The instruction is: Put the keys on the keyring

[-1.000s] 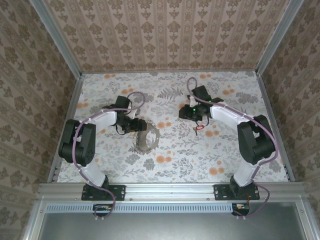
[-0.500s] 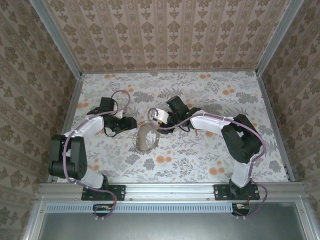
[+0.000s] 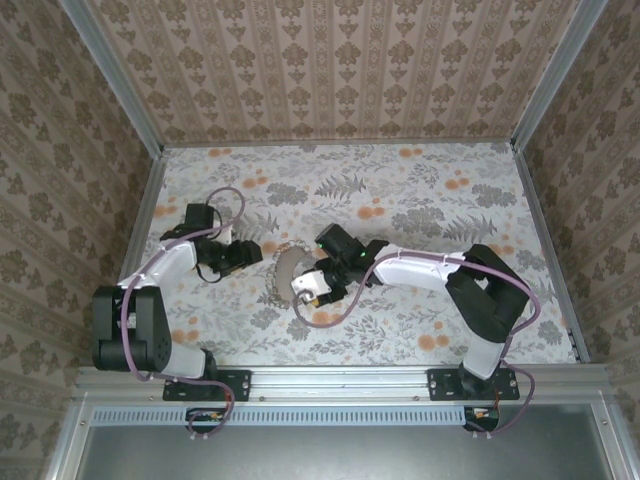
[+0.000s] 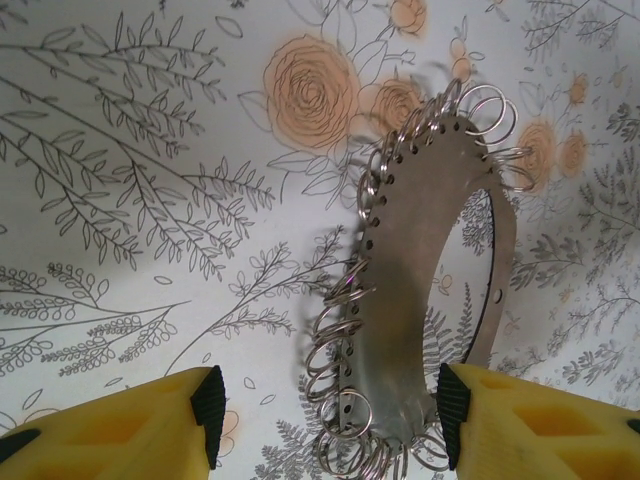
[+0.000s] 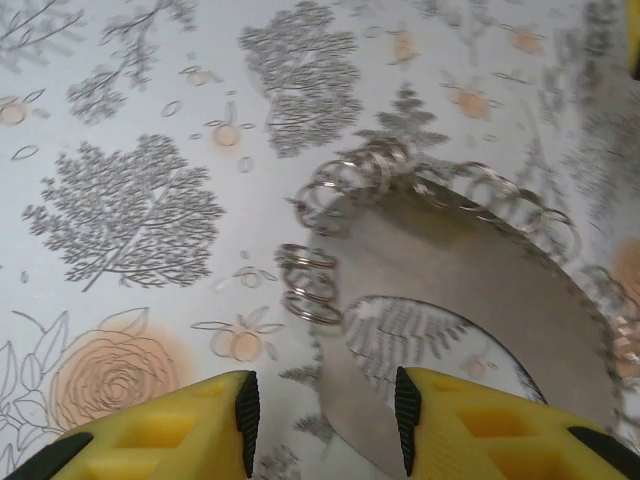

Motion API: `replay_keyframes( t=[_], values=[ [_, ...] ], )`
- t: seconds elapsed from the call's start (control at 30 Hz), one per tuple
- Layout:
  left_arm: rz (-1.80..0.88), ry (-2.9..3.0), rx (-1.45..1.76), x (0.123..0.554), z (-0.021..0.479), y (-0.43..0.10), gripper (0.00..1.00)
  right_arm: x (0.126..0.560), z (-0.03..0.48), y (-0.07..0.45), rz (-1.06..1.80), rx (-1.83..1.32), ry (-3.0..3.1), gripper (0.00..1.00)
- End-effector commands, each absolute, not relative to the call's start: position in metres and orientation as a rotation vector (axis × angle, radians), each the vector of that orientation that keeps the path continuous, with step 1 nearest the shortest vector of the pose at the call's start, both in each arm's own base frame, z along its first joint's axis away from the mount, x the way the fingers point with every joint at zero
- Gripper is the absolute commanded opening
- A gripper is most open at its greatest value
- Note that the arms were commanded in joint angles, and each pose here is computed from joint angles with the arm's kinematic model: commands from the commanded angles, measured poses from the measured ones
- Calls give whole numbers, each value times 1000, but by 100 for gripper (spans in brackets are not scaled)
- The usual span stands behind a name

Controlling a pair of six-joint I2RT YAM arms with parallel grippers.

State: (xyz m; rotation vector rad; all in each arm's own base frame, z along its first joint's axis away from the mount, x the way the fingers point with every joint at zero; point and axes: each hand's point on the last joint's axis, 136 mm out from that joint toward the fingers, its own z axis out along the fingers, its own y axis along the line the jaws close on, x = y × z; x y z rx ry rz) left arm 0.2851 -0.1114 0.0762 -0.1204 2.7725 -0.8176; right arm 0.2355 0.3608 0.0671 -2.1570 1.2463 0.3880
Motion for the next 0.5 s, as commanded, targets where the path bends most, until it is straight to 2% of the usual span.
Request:
replay_keyframes(
  t=[0.0, 0.13, 0.3, 0.47],
  values=[
    [-816, 2770, -116, 280, 78, -110, 61, 236, 45, 358, 279, -2232, 1129, 43],
    [-817, 2761, -98, 278, 85, -110, 61, 242, 49, 365, 299, -2182, 1201, 41],
    [-821, 2687, -34, 283, 104, -112, 61, 248, 102, 364, 682, -1676, 1806, 44],
    [-830, 2660, -17, 300, 118, -115, 61, 236, 104, 344, 798, -1283, 2434, 45]
  ],
)
